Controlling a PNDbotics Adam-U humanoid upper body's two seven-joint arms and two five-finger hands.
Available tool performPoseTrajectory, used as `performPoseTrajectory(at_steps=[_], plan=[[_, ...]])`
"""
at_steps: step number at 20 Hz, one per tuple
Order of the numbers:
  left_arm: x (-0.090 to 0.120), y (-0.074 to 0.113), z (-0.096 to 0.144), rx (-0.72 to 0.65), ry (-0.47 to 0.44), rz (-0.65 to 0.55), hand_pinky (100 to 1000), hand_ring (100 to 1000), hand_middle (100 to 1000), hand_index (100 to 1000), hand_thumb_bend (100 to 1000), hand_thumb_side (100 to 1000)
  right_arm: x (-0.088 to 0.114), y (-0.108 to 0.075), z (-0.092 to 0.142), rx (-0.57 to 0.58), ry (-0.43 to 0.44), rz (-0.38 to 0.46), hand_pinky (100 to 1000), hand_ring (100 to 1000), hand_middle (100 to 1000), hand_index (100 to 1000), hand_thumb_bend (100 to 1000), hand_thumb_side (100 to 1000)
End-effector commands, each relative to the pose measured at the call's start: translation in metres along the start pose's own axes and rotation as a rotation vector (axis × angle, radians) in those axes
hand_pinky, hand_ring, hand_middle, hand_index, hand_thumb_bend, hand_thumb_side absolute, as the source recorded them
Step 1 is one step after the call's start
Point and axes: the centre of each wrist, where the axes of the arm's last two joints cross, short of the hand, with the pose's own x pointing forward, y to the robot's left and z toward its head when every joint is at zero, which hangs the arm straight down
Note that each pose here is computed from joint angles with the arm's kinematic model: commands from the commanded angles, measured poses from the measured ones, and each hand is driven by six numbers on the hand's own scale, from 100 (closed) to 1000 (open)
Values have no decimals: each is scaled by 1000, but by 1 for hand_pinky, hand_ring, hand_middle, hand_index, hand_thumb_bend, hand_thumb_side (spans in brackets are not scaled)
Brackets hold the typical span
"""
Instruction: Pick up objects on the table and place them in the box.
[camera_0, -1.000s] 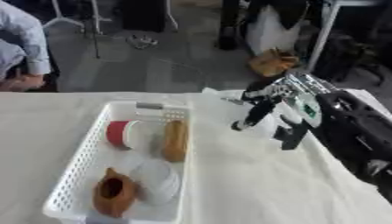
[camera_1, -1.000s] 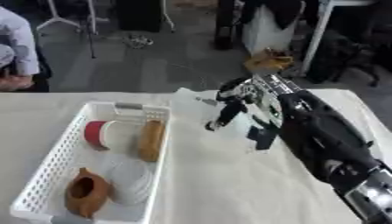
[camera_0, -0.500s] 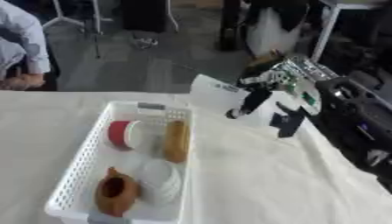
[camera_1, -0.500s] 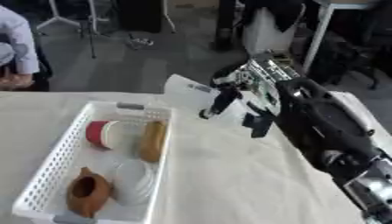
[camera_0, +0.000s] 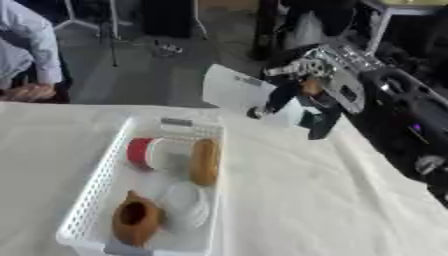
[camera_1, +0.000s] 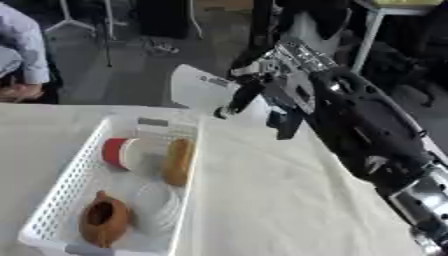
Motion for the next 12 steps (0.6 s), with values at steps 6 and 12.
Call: performPoseTrajectory(at_steps=[6,12], plan=[[4,0,-9,-5,-36,11,934,925,864,890,100,1000,26,-36,-5,-58,-57,-7,100,303,351,460,100,784],[5,-2,-10,-4,-37,24,934,926,864,890,100,1000,46,-40,-23,-52,-90,-26,100,300,348,457,100,783]])
